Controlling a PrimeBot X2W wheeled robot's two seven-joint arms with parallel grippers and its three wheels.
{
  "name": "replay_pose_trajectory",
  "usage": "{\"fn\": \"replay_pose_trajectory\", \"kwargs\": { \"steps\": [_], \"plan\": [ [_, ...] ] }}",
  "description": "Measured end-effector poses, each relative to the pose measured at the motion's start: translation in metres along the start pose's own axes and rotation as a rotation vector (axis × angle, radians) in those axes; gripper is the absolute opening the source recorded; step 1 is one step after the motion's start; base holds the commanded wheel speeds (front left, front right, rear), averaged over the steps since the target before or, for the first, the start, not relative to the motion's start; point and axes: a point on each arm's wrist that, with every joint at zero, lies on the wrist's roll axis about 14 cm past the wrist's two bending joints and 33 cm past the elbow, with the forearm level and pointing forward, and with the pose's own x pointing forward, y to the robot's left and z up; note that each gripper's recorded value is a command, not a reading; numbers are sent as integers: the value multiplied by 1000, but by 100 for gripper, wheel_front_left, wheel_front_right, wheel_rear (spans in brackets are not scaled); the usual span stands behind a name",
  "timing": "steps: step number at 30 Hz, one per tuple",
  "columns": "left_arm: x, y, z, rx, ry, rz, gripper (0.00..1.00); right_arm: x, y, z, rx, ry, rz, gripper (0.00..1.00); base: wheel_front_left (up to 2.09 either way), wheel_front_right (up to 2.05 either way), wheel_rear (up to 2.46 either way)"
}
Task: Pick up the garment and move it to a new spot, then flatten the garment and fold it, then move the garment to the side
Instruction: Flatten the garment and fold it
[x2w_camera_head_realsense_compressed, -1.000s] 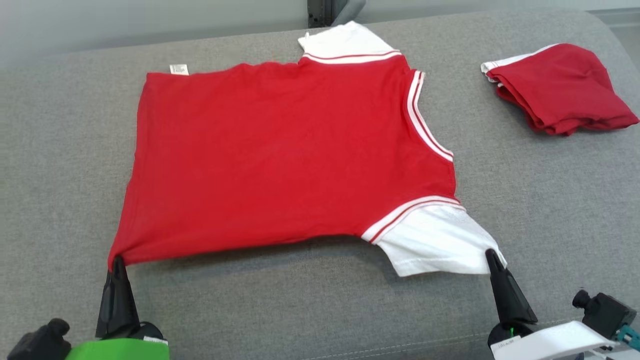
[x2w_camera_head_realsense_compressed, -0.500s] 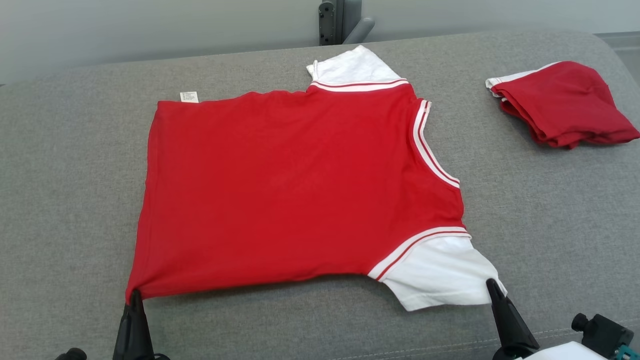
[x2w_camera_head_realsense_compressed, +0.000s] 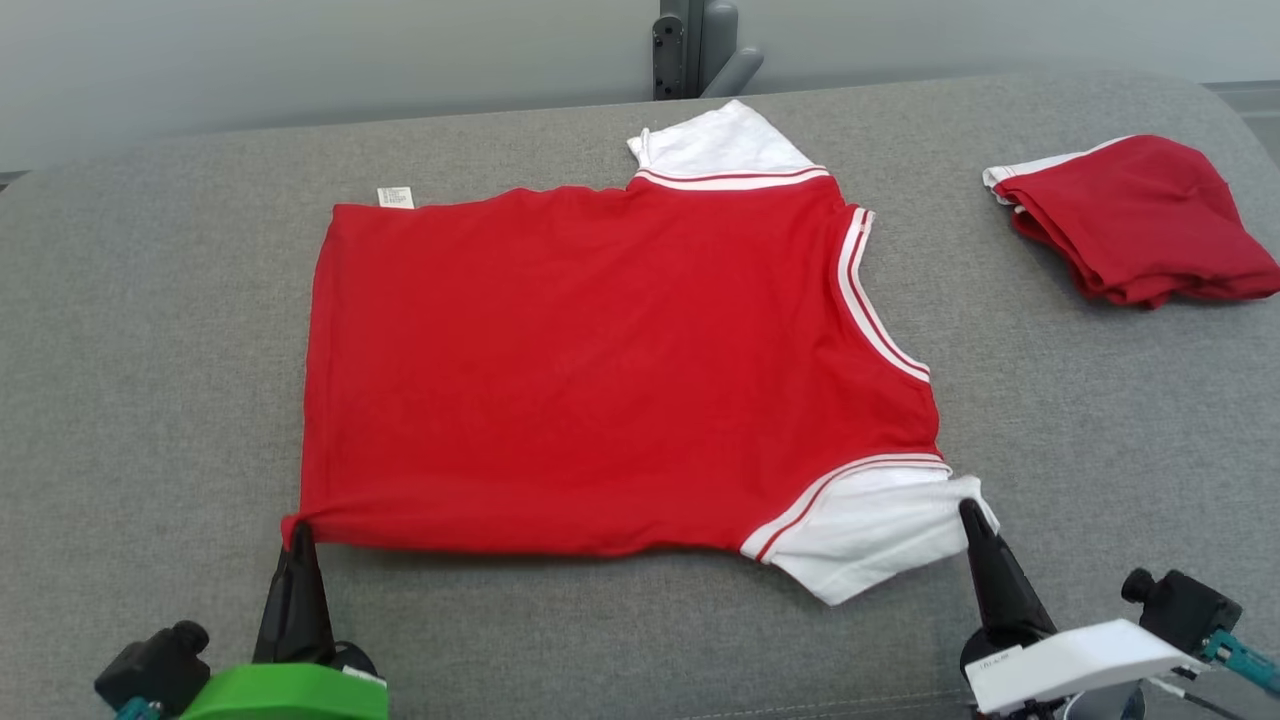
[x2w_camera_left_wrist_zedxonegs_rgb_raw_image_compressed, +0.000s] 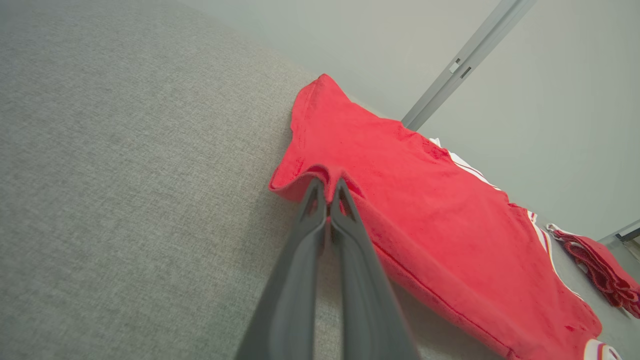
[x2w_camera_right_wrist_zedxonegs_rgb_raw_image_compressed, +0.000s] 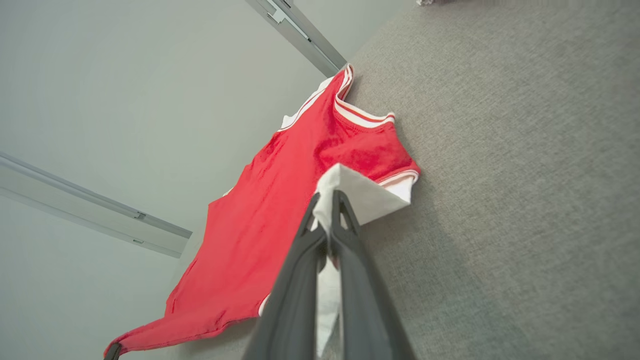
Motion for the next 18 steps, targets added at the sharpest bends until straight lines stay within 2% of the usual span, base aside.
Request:
{"fn": "replay_pose_trajectory", "kwargs": {
  "steps": [8,13,18],
  "plan": [
    [44,-15,5,19,-7,-35,0,48,8,18,-8,-75,24,0,0,0,0],
    [68,-7,3,25,2,-6,0,83,14,19,-17,-85,40,0,0,0,0],
    [90,0,-2,29,21,18,0,113,2,9,-40,-55,2,0,0,0,0]
  ]
}}
